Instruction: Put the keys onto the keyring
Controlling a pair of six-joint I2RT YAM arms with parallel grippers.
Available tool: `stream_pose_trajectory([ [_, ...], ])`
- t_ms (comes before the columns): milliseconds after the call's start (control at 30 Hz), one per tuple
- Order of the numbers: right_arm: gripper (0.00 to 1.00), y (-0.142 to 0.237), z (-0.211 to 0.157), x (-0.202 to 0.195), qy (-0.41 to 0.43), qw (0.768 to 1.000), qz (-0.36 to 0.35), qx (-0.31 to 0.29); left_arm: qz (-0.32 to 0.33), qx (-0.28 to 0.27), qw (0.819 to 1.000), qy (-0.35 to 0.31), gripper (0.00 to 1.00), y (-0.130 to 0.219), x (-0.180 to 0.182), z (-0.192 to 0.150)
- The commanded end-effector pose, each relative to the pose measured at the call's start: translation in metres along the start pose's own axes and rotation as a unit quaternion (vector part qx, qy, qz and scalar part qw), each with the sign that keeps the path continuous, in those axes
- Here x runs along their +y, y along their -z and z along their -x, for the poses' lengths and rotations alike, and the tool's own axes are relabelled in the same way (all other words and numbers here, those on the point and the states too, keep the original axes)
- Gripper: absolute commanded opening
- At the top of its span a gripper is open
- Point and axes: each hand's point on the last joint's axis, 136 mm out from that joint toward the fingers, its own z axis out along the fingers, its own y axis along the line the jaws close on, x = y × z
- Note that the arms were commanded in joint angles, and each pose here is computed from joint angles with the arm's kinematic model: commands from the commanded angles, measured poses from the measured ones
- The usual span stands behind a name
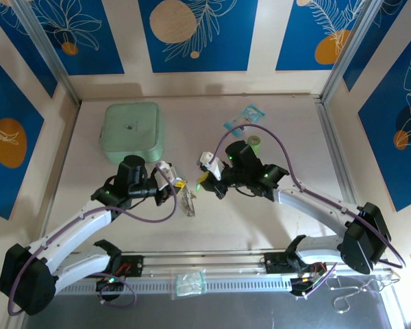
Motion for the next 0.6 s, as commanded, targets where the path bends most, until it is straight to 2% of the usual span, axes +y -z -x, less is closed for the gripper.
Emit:
stream_pose_trajectory([
  [0, 0.0, -0.001, 0.025, 0.013, 0.038, 0.998, 0.031, -0.034, -0.013, -0.019, 1.0, -0.004, 0.0, 0.0, -0.005, 0.01],
  [567, 0.0, -0.018, 0.037, 0.013, 0.046, 0.998, 0.027, -0.043, -0.019, -0.02, 1.0, -0.005, 0.0, 0.0, -0.006, 0.011],
])
